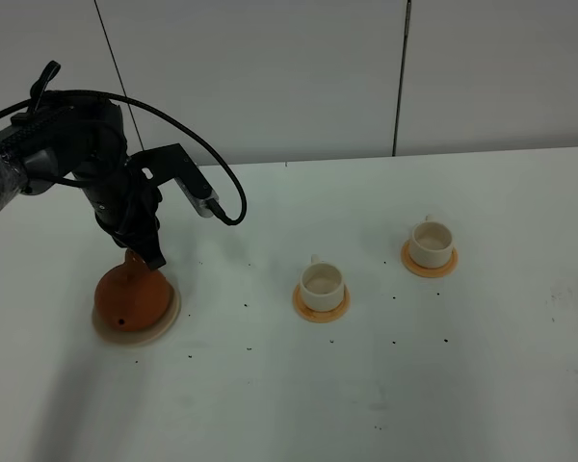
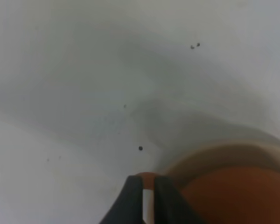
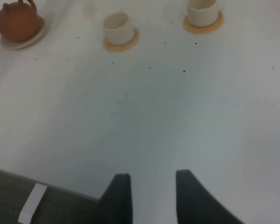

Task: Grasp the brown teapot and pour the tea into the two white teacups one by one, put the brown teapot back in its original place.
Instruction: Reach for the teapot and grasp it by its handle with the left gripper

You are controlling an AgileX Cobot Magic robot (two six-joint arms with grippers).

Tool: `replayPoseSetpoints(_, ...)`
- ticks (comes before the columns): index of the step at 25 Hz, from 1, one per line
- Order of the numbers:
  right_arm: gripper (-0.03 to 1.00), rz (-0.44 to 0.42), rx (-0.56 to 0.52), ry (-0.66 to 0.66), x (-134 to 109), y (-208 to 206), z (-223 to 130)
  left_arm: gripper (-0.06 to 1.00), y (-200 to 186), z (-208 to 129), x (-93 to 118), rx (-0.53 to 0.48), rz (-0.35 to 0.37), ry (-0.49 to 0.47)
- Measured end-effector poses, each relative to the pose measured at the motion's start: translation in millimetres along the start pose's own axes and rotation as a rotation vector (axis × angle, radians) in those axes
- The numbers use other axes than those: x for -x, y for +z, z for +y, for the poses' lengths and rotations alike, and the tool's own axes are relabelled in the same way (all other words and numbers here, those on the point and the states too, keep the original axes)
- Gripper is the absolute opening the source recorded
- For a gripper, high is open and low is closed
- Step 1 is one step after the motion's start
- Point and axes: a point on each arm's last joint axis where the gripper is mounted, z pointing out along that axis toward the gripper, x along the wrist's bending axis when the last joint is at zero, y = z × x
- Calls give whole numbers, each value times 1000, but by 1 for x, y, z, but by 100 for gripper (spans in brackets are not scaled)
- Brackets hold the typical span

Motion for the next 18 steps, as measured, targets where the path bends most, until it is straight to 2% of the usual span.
replayPoseSetpoints(18, 23, 0, 0, 0, 0, 0, 0, 12, 0, -8, 1, -56, -32, -19)
